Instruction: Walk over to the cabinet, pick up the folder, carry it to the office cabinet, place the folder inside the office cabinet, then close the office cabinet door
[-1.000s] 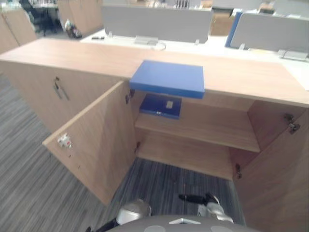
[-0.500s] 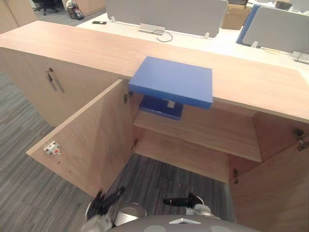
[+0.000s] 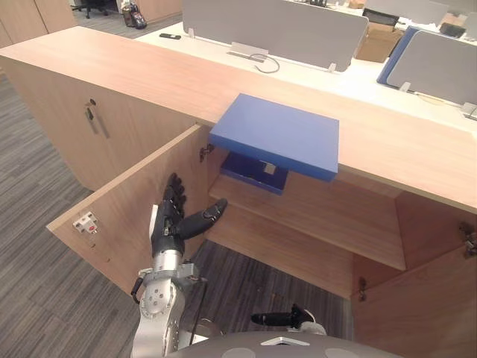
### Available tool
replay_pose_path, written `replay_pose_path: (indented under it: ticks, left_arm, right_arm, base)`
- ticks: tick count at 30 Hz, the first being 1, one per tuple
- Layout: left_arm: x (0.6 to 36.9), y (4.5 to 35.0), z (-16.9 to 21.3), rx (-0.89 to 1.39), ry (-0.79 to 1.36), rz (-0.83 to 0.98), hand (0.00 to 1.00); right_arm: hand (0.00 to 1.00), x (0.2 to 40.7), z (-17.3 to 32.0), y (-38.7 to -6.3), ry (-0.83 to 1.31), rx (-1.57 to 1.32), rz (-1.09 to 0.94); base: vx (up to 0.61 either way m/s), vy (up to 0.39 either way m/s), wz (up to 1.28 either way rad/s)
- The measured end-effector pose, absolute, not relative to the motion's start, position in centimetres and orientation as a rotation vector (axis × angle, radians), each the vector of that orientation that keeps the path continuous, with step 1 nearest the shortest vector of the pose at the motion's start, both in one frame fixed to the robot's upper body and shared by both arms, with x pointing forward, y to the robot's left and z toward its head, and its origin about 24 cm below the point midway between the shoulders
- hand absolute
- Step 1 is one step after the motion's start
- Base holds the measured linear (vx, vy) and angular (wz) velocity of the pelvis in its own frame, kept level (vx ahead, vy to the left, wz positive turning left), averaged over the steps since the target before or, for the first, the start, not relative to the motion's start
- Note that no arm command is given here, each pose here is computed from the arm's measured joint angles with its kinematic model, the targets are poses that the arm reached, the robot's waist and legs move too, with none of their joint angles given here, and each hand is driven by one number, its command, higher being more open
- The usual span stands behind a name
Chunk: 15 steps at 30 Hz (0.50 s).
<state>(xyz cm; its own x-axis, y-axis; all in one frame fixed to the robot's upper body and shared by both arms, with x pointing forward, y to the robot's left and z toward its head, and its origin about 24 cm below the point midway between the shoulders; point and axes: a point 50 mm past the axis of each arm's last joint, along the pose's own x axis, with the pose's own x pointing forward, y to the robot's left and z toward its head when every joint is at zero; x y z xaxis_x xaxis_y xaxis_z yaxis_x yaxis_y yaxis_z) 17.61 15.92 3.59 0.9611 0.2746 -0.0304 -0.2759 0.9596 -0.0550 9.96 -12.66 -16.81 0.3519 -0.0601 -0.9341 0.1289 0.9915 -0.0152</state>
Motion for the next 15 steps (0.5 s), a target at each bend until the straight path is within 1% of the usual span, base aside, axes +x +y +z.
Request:
replay_pose_path:
  ticks: [4,7,11,14,15]
  left_arm:
    - [17.3,16.6,5.1,0.129,-0.053,0.442,1.0]
    - [17.2,16.9,5.9,0.231,-0.101,0.508,1.0]
    - [17.5,17.3,6.6,0.392,-0.158,0.509,1.0]
    - [18.5,18.0,7.9,0.569,-0.247,0.476,1.0]
    - [18.7,18.3,8.2,0.597,-0.266,0.471,1.0]
  right_arm:
    - [1.0,9.6,-16.9,-13.0,1.202,0.072,-0.164]
    - [1.0,9.2,-17.0,-13.2,1.213,0.067,-0.18]
    - [1.0,8.8,-17.1,-13.3,1.23,0.062,-0.19]
    - [1.0,8.4,-17.3,-13.6,1.242,0.062,-0.205]
    - [1.0,8.3,-17.3,-13.6,1.246,0.062,-0.205]
  base:
    - [0.05,-0.038,0.01]
    - [0.02,-0.004,-0.09]
    - [-0.01,0.023,-0.18]
    - [-0.03,0.022,-0.12]
    - [-0.05,0.028,-0.1]
